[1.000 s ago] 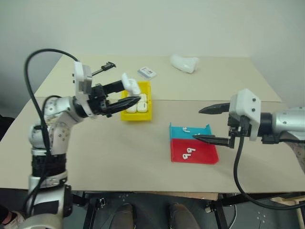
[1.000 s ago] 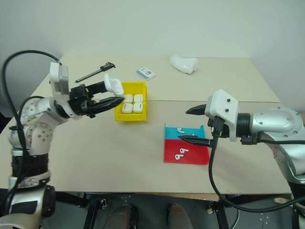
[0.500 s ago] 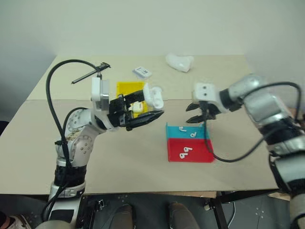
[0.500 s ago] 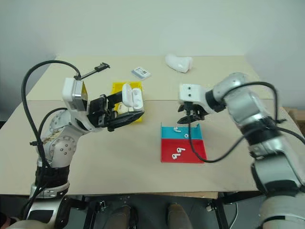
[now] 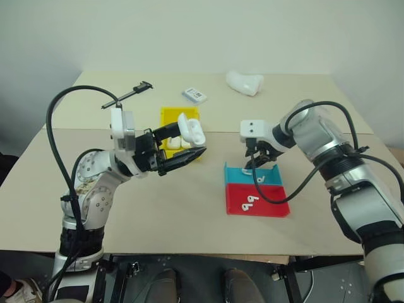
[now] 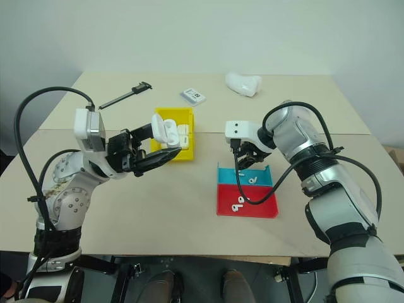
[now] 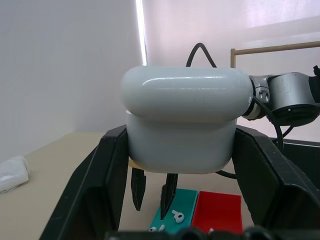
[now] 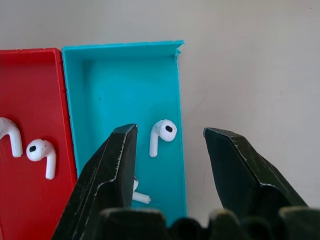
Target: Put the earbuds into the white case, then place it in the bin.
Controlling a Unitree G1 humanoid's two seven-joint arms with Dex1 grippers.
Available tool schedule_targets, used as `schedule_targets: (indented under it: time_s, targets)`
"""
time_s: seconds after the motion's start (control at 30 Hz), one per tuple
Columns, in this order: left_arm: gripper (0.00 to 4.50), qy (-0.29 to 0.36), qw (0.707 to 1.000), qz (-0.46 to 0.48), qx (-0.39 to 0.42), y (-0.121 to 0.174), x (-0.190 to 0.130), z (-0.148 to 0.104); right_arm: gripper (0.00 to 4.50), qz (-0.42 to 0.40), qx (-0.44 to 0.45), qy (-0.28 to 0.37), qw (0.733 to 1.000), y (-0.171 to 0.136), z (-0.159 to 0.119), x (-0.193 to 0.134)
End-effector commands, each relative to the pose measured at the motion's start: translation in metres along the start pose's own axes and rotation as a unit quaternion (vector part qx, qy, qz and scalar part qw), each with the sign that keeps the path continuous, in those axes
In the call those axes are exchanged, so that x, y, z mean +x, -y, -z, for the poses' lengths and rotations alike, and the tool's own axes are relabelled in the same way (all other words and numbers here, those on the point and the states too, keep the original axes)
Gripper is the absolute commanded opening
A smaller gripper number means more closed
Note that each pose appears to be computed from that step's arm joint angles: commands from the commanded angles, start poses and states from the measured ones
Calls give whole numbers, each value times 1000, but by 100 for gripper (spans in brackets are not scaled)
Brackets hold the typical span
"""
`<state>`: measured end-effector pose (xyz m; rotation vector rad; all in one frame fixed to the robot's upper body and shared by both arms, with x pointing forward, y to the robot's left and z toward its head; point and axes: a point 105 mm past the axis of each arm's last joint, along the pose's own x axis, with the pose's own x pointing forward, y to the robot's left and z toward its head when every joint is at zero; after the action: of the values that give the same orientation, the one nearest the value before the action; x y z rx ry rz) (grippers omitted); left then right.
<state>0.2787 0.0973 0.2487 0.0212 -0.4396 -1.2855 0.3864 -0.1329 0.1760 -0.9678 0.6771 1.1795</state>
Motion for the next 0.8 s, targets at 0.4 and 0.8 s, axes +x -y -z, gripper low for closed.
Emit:
schedule_targets:
  time_s: [0.4, 0.8]
  targets:
    - [279, 15, 999, 42, 6, 17, 8, -6, 259, -68, -83, 37, 994, -67, -8, -32]
    - [279, 16, 999, 44, 3, 19, 10, -5, 173, -90, -75, 23, 993, -88, -4, -7]
